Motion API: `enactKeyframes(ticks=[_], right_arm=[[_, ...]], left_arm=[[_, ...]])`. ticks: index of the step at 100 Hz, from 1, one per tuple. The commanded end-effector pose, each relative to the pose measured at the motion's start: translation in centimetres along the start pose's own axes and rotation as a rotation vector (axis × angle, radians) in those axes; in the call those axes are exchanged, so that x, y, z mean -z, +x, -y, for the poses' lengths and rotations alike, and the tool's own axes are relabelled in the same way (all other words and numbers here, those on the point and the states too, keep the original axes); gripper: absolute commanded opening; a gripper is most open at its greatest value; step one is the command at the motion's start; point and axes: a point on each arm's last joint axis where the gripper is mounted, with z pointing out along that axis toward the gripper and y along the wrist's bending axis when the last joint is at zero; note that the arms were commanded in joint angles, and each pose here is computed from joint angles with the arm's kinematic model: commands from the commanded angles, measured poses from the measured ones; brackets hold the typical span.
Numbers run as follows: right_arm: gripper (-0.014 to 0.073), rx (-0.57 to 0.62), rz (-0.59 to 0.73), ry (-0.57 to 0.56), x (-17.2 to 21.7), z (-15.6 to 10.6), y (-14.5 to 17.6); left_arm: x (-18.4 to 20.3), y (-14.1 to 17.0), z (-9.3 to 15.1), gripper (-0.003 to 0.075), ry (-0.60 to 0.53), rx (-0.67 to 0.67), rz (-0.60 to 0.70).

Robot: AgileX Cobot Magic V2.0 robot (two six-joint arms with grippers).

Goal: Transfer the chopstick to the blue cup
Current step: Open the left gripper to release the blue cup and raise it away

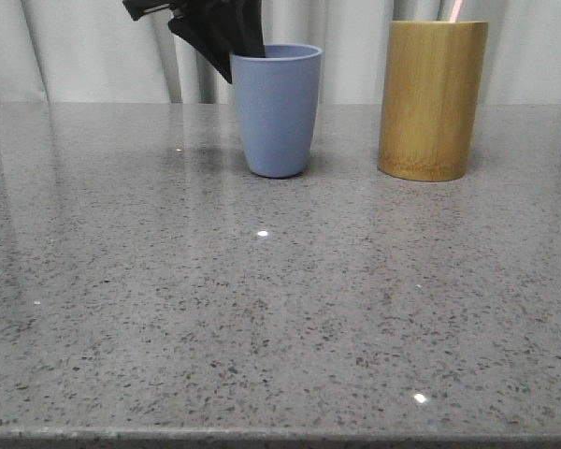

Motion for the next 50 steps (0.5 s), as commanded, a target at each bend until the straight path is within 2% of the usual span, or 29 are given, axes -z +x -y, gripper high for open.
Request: enactKeyframes(ticks=[1, 50], right_arm=[[0.0325, 0.008, 0.114, -0.008, 0.4, -0.2, -1.8], [0.0325, 0.008, 0.113, -0.008, 0.4, -0.2, -1.7]], left_arm=[[3.7, -1.0, 1.4, 0.0248, 0.034, -0.019, 0.128], [6.5, -1.7, 1.9, 0.0248, 0.036, -0.035, 0.212]])
